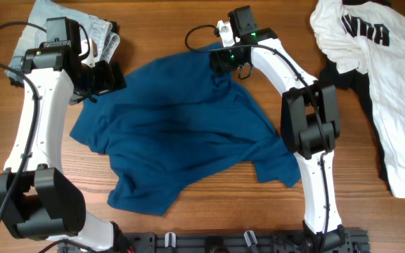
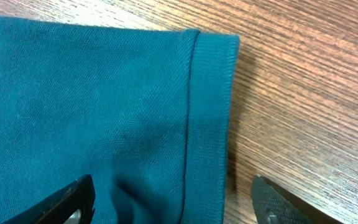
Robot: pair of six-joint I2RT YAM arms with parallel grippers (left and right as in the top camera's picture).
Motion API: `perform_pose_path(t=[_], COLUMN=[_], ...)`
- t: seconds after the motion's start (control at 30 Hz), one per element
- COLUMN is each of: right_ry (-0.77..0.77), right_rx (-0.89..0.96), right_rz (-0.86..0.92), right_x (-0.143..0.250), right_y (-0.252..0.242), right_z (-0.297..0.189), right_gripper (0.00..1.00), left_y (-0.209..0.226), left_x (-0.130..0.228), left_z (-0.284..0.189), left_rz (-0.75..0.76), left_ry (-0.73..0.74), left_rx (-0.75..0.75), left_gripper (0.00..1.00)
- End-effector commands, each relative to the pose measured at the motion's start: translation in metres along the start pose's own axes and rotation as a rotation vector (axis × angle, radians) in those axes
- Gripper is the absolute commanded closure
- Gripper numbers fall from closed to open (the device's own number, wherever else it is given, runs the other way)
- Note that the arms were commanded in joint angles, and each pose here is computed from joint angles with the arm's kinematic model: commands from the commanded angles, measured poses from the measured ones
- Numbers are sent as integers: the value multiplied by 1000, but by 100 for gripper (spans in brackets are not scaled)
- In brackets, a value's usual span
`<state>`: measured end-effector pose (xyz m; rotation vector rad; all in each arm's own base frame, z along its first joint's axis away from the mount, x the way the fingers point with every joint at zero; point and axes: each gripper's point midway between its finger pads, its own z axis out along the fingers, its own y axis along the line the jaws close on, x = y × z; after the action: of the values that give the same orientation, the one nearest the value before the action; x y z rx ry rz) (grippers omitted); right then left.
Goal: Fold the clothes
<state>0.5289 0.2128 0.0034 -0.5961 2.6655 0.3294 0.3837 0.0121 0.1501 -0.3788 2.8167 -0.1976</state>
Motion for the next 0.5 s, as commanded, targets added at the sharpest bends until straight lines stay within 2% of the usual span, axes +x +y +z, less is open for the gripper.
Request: perform_pose_path(t=[0.0,0.47], right_ry=[204,19], right_rx=[-38,89], right_rz=[49,4], right_x=[71,26], right_y=[7,-17], right_z=[53,61], right_gripper=[19,20], left_y=[-3,-3], left_x=[-5,-6], left_z=[-4,-4], left_rz=[22,21], left_ry=[-17,-17], left_rx=[15,15], left_gripper=[0,0])
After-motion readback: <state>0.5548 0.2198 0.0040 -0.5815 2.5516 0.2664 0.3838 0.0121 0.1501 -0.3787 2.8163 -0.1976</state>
